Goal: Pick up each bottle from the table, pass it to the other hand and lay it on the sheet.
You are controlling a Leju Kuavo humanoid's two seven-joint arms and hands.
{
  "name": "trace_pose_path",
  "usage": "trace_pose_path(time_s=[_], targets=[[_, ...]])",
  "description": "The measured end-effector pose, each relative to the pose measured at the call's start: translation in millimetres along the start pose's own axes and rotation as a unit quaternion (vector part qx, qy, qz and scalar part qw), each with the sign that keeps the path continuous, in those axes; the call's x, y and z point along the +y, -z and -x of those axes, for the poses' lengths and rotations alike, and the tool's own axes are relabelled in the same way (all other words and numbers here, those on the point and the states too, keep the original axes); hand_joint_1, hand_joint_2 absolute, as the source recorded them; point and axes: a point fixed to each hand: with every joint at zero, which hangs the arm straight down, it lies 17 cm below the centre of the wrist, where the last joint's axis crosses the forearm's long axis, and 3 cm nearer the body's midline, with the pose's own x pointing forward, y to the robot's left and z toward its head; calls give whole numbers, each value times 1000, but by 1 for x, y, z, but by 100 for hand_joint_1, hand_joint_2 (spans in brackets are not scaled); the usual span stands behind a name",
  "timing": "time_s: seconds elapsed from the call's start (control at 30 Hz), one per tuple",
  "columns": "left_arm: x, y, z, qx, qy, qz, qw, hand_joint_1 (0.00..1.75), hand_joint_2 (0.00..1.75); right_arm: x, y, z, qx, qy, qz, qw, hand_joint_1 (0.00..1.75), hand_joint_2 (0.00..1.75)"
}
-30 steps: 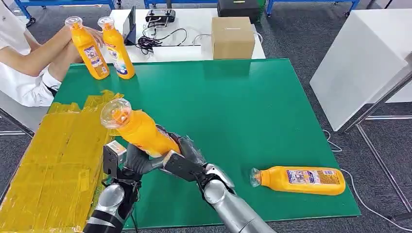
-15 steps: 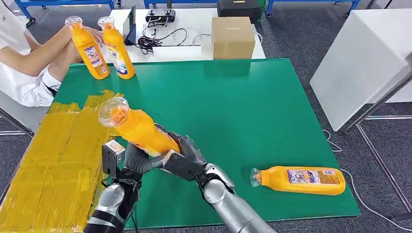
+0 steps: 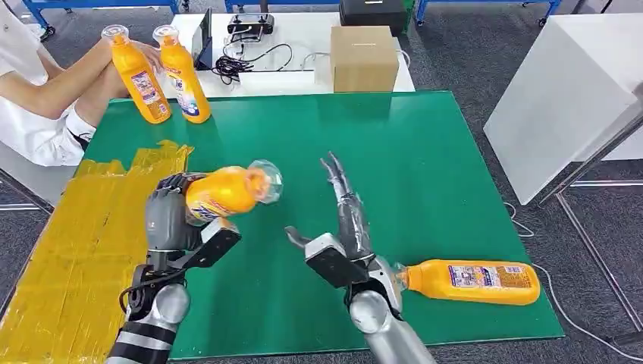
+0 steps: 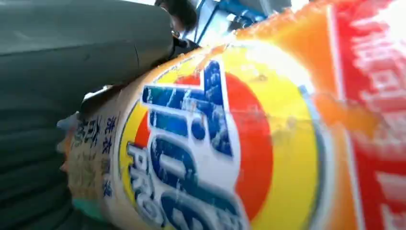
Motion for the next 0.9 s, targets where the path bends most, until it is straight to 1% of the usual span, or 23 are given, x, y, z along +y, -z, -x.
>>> trace_pose_path(time_s=[0.07,0.13,0.2,0.33,0.43,0.6,0.77,0.9], targets=[[-1,1,10,8,68,9,998,175,175,-24,-4,-8,-8,-3,36,999,0,175],[-3,2,21,12,146,18,989,175,175,-48,-6,-13,-14,-5,66,998,0,175],[-9,2,39,22,200,39,979,175,175,-67,-9,-16,-16,-6,89,996,0,175],[-21,0,87,72,260,84,959,175,175,-102,-16,-16,-11,-3,133,991,0,175],[-28,-1,121,89,303,117,942,175,175,-123,-22,-12,-3,3,160,987,0,175],[-45,-11,190,114,368,202,900,175,175,-139,-25,-8,0,2,177,984,0,175],[-44,-29,255,155,414,262,858,175,175,-144,-24,-8,-1,1,182,983,0,175],[-36,-29,282,172,430,280,841,175,175,-145,-20,-10,-5,0,183,983,0,175]])
